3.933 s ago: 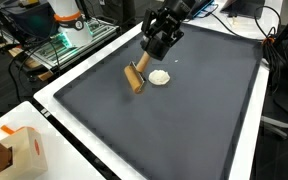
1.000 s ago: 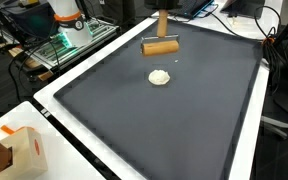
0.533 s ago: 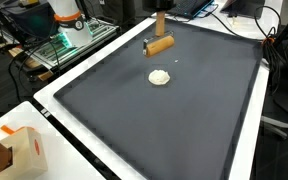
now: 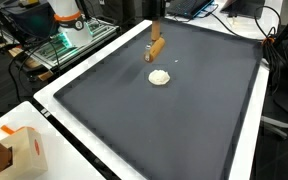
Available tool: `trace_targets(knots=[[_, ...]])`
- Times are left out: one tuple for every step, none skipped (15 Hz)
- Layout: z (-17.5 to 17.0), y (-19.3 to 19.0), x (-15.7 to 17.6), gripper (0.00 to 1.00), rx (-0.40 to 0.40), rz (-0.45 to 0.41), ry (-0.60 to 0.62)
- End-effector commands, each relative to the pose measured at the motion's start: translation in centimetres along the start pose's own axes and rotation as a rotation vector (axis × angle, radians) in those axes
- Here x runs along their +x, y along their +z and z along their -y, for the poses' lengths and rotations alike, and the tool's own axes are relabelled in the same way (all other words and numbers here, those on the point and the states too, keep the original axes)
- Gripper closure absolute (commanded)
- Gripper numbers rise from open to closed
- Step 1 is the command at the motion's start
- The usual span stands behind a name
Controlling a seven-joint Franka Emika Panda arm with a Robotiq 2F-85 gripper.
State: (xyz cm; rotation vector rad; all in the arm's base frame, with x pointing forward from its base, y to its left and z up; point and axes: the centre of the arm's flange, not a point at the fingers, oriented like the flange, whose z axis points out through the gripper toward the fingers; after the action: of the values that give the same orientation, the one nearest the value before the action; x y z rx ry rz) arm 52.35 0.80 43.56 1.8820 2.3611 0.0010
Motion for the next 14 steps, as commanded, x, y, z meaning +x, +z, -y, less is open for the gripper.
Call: trace_targets(knots=[[1.3, 0.4, -1.0, 0.76, -0.019, -0.015, -0.198], [1.4, 0.6, -1.1, 0.76, -0.019, -0.017, -0.237], [1.5, 0.8, -1.2, 0.76, -0.02, -0.018, -0.275], [1.6, 1.0, -1.3, 0.76, -0.021, -0.02, -0.305], [1.7, 1.1, -1.4, 0.76, -0.024, -0.023, -0.332], [1.8, 1.1, -1.7, 0.76, -0.03, -0.029, -0.341], [0.7, 1.2, -0.9, 0.51, 0.002, -0.006, -0.298], [0.8, 1.3, -1.0, 0.51, 0.001, -0.01, -0.312], [0.9, 1.4, -1.2, 0.51, 0.001, -0.011, -0.319], [0.9, 1.4, -1.2, 0.51, 0.0, -0.011, -0.322], [0.9, 1.4, -1.2, 0.51, 0.0, -0.011, -0.324], [0.9, 1.4, -1.2, 0.51, -0.001, -0.011, -0.326], [0.9, 1.4, -1.2, 0.51, -0.001, -0.011, -0.327], [0.9, 1.4, -1.2, 0.76, -0.001, -0.011, -0.327]])
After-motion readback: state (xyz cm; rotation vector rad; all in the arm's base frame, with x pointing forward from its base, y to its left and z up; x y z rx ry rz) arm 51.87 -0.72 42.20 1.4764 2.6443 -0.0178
